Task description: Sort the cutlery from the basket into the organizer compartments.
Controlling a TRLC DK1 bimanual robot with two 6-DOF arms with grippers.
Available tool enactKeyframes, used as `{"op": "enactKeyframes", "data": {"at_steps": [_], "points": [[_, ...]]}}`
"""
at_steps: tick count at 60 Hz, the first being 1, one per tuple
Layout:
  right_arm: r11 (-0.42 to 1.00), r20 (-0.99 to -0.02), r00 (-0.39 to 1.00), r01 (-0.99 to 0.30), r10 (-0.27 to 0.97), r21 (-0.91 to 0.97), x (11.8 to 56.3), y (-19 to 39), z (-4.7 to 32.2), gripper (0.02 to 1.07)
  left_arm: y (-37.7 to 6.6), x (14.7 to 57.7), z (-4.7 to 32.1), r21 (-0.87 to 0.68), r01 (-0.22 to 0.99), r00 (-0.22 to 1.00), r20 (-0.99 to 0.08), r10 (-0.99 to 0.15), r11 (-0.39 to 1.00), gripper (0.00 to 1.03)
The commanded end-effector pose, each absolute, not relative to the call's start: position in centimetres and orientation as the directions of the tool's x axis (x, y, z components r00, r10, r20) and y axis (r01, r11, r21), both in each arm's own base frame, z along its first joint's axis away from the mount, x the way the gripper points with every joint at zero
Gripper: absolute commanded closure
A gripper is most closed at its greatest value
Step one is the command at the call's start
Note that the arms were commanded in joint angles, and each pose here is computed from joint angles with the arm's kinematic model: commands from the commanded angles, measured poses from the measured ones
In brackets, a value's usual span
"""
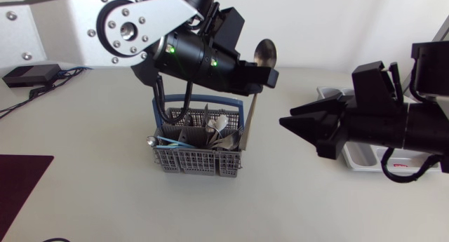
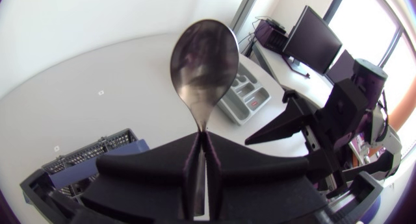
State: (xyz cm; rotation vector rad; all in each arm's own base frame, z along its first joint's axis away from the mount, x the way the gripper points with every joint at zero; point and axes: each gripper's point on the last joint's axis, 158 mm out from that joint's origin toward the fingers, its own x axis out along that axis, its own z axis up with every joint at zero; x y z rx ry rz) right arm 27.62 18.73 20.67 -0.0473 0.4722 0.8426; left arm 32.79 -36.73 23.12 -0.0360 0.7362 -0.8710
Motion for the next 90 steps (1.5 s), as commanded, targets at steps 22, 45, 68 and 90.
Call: {"op": "enactKeyframes", "data": {"at_steps": [22,45,68,90], "points": [[0.608,-0.398,0.480,-0.727,0.782,0.318,30.6,21.8,23.0,0.43,-37.8,33.2,27.7,-0.455,0.671,0.401,-0.441,-0.803,0.585,1.00],[0.608,-0.410,0.474,-0.730,0.779,0.311,31.2,23.7,22.9,0.69,-37.9,33.8,28.0,-0.473,0.662,0.405,-0.428,-0.808,0.582,1.00],[0.607,-0.414,0.472,-0.736,0.778,0.300,30.8,24.2,22.7,0.95,-37.6,34.0,27.5,-0.483,0.648,0.408,-0.433,-0.804,0.589,1.00],[0.605,-0.450,0.447,-0.734,0.773,0.309,30.2,24.2,21.5,1.00,-37.2,34.4,29.8,-0.481,0.663,0.440,-0.368,-0.819,0.573,0.69]]}}
